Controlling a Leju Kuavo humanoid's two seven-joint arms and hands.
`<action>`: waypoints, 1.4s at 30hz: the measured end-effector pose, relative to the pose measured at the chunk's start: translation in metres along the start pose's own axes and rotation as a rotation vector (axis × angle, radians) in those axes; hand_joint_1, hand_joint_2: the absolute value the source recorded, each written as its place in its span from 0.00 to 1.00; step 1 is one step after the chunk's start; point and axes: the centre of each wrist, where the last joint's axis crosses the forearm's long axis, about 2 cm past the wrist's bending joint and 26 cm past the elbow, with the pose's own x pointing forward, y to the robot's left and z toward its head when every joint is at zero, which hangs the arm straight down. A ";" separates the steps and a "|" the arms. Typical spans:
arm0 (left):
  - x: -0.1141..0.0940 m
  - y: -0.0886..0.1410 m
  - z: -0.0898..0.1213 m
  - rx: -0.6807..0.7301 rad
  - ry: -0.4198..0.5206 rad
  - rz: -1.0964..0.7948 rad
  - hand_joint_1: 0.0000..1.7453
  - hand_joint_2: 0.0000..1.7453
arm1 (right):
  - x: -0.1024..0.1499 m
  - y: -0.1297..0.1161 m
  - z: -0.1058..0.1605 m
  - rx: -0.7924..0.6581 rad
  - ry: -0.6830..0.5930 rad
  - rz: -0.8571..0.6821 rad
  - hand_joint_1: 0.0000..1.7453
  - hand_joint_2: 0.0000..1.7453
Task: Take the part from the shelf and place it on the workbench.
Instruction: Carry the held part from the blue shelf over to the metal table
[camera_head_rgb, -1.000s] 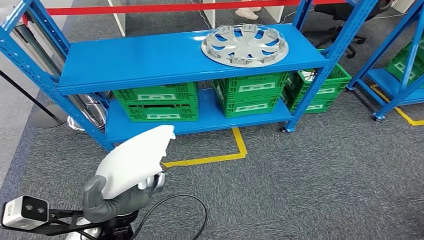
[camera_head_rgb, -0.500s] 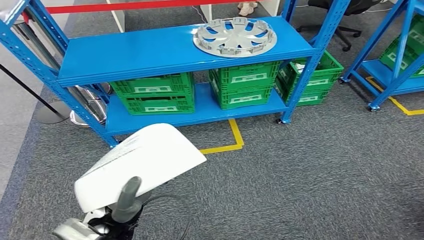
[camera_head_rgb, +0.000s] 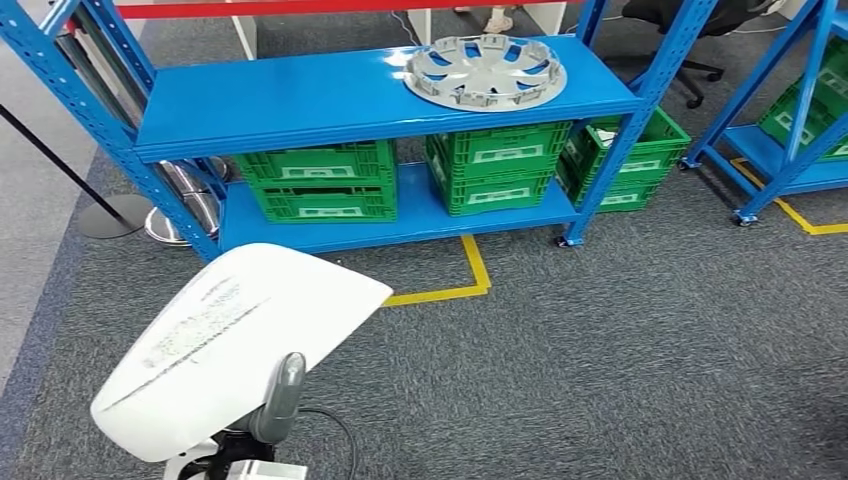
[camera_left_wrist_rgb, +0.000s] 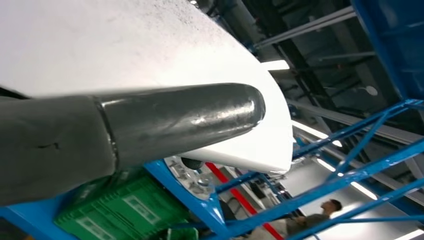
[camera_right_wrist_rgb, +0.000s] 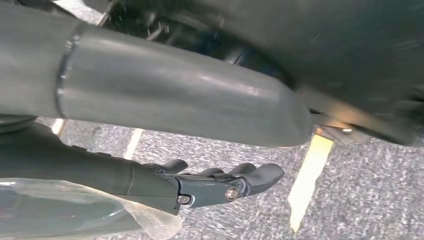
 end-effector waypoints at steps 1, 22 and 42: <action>0.000 -0.001 0.000 0.002 0.004 0.001 1.00 0.00 | 0.001 0.000 0.000 -0.001 -0.001 0.001 0.00 0.00; 0.001 -0.006 0.006 -0.016 0.020 0.140 1.00 0.00 | 0.000 -0.002 0.000 0.002 0.000 -0.092 0.00 0.00; 0.001 -0.007 0.007 -0.017 0.029 0.182 1.00 0.00 | -0.003 -0.003 0.000 0.000 0.004 -0.112 0.00 0.00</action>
